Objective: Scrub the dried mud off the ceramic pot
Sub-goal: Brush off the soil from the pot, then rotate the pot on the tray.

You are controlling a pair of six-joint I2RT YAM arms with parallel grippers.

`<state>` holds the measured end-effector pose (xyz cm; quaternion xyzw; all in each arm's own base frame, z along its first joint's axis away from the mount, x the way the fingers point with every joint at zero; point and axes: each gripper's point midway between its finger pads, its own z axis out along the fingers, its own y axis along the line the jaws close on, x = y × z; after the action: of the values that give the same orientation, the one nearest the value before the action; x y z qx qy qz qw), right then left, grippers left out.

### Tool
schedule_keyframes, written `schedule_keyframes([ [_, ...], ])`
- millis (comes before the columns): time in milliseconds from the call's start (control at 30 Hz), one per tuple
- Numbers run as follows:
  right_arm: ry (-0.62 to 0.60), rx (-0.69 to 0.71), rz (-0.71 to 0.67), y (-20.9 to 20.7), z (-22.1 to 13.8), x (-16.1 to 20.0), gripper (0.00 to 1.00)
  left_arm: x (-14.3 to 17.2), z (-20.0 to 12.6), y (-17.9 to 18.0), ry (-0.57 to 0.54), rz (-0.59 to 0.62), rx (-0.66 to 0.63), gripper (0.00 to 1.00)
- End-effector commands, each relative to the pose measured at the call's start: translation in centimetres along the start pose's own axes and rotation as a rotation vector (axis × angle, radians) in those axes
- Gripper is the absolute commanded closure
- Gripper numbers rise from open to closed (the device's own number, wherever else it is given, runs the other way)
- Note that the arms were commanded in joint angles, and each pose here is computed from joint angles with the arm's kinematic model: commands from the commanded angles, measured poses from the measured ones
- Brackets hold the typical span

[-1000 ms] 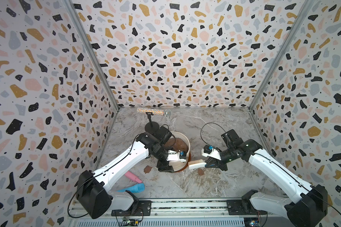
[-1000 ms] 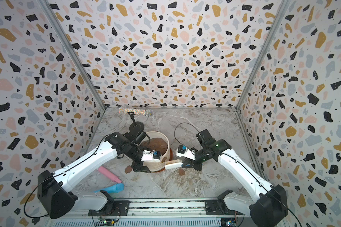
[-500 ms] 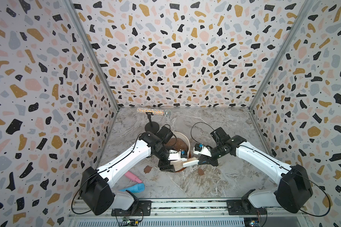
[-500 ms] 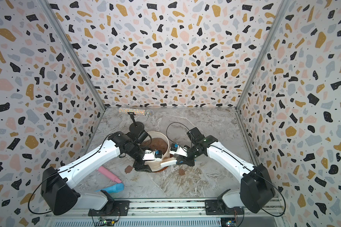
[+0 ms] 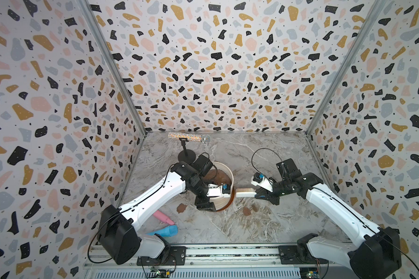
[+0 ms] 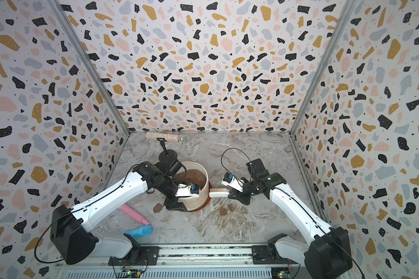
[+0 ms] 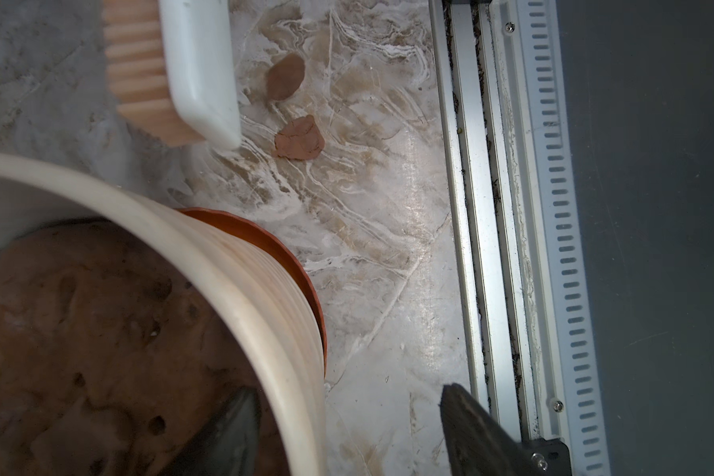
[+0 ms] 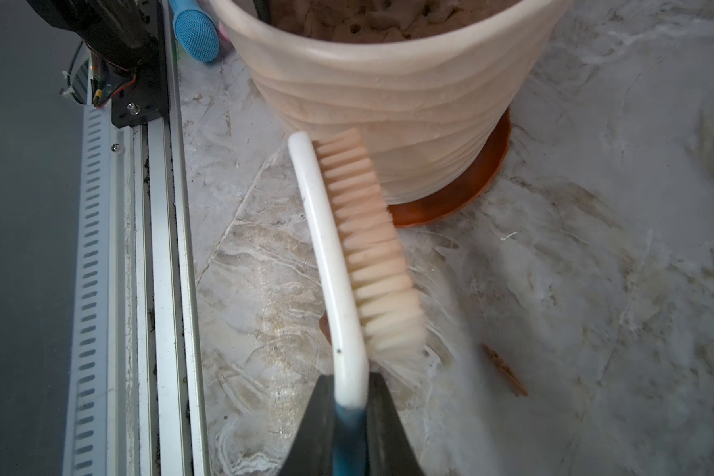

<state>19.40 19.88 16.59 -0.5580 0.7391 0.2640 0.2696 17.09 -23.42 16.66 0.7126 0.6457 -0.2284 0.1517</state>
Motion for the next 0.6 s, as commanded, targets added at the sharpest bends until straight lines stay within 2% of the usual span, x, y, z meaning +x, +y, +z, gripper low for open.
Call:
schedule_keyframes([
  [0, 0.012, 0.088, 0.076, 0.0, -1.7, 0.6, 1.0, -1.2, -0.4, 0.5, -0.022, 0.02, -0.002, 0.31],
  [100, 0.001, 0.177, 0.109, -0.6, -3.2, 0.3, 1.0, -1.7, -0.1, 0.6, 0.007, 0.056, -0.005, 0.36],
  [267, 0.0, 0.341, 0.147, -2.5, -5.7, 0.0, 1.0, -2.4, 1.2, 0.4, 0.074, 0.103, 0.026, 0.51],
  [433, 0.04, 0.483, 0.235, -4.9, -7.4, 1.5, 1.0, -2.2, 2.5, 0.6, 0.144, 0.112, 0.045, 0.62],
  [533, 0.037, 0.528, 0.27, -5.6, -8.0, 1.8, 1.0, -2.4, 2.5, 0.6, 0.152, 0.122, 0.047, 0.76],
  [567, 0.034, 0.546, 0.284, -5.9, -8.2, 1.9, 1.0, -2.5, 2.5, 0.5, 0.148, 0.131, 0.049, 0.77],
])
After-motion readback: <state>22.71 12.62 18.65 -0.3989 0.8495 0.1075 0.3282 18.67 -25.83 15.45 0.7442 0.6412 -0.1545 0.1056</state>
